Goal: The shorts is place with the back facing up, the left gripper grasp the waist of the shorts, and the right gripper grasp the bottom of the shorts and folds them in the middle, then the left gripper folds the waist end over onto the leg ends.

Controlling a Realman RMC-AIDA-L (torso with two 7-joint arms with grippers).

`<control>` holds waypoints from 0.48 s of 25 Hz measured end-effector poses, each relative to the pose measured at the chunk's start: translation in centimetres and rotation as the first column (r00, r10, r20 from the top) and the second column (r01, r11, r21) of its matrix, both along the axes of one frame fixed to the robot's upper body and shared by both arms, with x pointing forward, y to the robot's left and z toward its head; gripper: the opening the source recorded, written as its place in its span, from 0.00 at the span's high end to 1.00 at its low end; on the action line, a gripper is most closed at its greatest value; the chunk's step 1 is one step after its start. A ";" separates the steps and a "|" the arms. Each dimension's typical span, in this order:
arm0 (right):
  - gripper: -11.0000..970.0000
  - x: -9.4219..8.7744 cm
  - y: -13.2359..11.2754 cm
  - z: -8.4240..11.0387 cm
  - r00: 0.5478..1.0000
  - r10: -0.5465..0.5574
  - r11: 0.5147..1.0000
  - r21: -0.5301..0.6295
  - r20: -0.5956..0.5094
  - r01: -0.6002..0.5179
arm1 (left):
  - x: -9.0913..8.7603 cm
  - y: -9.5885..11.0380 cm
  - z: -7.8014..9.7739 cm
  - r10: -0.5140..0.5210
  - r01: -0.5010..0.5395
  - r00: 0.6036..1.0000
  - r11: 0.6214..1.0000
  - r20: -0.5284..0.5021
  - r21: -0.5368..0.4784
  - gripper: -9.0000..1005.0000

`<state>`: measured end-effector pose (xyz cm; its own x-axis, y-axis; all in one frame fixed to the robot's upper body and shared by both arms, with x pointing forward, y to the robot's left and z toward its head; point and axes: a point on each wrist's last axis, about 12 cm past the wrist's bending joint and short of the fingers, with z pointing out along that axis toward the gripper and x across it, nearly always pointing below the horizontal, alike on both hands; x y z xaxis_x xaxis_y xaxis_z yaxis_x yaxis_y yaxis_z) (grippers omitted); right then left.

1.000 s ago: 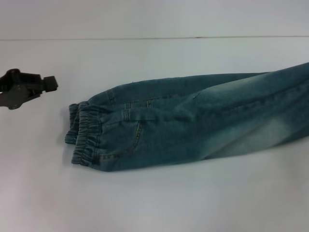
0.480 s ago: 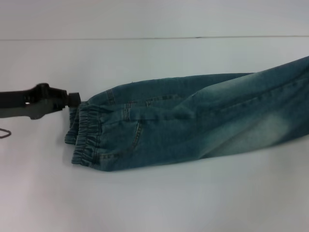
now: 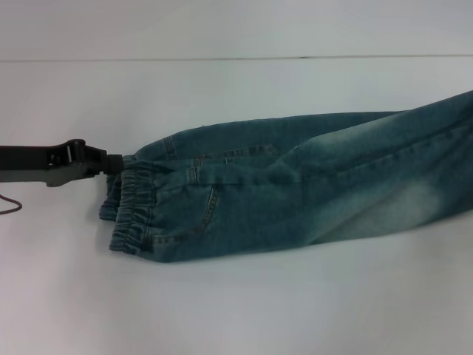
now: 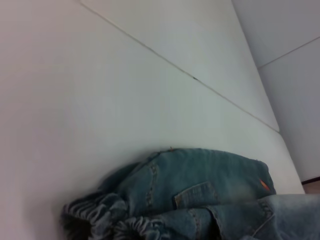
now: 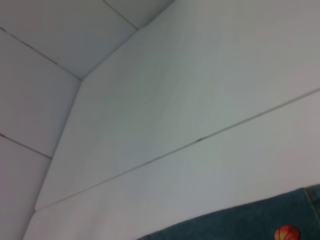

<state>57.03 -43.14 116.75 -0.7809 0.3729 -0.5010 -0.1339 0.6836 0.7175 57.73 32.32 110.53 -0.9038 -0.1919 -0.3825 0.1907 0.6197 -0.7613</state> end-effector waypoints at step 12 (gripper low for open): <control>0.98 -0.2 0.0 -0.1 1.000 0.010 1.000 0.000 0.001 -0.010 | 1.2 -0.3 -0.2 0.029 -0.025 0.999 0.996 -0.040 0.087 0.82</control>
<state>56.84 -43.13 116.68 -0.7843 0.3649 -0.5017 -0.1412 0.6825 0.7171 58.94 32.05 110.37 -0.9142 -0.1844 -0.3608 0.1423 0.6876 -0.7120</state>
